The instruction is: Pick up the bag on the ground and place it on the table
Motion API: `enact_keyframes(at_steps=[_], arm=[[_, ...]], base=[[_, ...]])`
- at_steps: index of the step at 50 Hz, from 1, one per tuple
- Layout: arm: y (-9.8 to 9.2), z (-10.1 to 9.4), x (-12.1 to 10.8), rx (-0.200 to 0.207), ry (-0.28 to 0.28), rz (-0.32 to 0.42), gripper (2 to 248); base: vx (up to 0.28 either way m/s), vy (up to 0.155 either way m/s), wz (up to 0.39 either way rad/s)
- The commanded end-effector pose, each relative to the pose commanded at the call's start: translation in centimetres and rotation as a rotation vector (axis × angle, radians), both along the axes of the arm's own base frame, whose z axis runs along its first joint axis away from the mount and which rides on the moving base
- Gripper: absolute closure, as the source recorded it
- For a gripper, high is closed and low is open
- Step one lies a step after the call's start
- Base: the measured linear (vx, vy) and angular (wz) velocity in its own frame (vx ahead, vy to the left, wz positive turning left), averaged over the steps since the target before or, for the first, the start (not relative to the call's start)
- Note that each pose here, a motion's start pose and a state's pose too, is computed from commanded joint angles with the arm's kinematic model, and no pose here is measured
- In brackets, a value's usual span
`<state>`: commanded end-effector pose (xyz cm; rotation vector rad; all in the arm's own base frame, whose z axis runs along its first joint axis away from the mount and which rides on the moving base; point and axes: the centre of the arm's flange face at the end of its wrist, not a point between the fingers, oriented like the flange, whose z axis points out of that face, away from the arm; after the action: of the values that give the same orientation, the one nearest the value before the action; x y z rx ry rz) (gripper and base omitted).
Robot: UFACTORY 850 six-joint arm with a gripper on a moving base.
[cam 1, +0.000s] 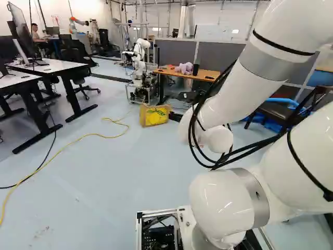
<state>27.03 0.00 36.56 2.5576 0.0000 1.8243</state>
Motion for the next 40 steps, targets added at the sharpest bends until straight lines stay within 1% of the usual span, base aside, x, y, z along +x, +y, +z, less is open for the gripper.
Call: enact_keyframes(at_steps=[7,25,40], arm=[[0.0,0.0,0.0,0.0,0.0,0.0,3],[0.0,0.0,0.0,0.0,0.0,0.0,3],[0.0,0.0,0.0,0.0,0.0,0.0,3]], base=[[0.073,0.003,-0.005],[0.123,0.006,0.001],[0.143,0.054,0.254]])
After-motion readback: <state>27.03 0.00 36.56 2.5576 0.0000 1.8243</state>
